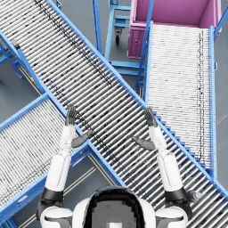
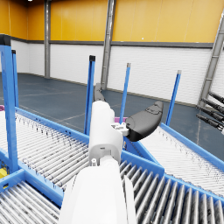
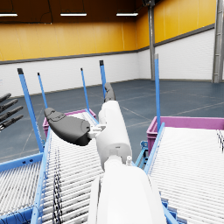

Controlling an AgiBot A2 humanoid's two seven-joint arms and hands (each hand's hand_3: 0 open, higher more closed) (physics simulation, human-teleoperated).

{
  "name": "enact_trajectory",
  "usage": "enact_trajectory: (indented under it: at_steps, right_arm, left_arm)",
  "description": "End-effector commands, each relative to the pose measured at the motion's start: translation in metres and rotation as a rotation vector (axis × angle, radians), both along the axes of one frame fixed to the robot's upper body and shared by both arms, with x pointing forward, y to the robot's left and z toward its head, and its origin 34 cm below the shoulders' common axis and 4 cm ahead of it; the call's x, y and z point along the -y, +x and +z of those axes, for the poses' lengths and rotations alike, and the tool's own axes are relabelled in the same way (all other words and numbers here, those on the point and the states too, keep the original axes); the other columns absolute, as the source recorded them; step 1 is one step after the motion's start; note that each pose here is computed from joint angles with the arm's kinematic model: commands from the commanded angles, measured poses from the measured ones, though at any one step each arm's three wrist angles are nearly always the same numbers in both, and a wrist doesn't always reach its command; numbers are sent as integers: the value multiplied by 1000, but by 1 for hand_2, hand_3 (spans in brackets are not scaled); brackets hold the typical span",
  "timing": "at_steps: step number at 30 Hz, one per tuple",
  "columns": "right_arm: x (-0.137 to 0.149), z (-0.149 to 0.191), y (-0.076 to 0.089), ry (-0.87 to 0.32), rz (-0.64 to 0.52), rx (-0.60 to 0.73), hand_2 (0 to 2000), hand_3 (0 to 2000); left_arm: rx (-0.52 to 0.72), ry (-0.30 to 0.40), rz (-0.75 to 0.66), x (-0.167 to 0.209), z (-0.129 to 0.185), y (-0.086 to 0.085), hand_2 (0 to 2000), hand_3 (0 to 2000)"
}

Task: Pick up the oil and place it on the left assembly line, put the cola on the right, and keep Sprite still

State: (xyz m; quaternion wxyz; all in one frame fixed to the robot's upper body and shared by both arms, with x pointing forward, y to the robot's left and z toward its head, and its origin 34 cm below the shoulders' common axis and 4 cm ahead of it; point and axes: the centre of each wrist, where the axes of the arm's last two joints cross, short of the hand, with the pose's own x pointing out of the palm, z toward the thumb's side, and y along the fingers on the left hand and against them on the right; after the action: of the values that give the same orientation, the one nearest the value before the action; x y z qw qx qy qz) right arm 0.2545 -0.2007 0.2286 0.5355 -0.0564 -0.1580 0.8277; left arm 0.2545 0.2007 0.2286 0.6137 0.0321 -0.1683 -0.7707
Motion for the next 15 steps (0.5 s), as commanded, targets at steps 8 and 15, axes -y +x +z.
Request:
enact_trajectory:
  at_steps: [8,15]
  right_arm:
    - [0,0,0,0,0,0,0,0]
    - [0,0,0,0,0,0,0,0]
  left_arm:
    - [0,0,0,0,0,0,0,0]
    - [0,0,0,0,0,0,0,0]
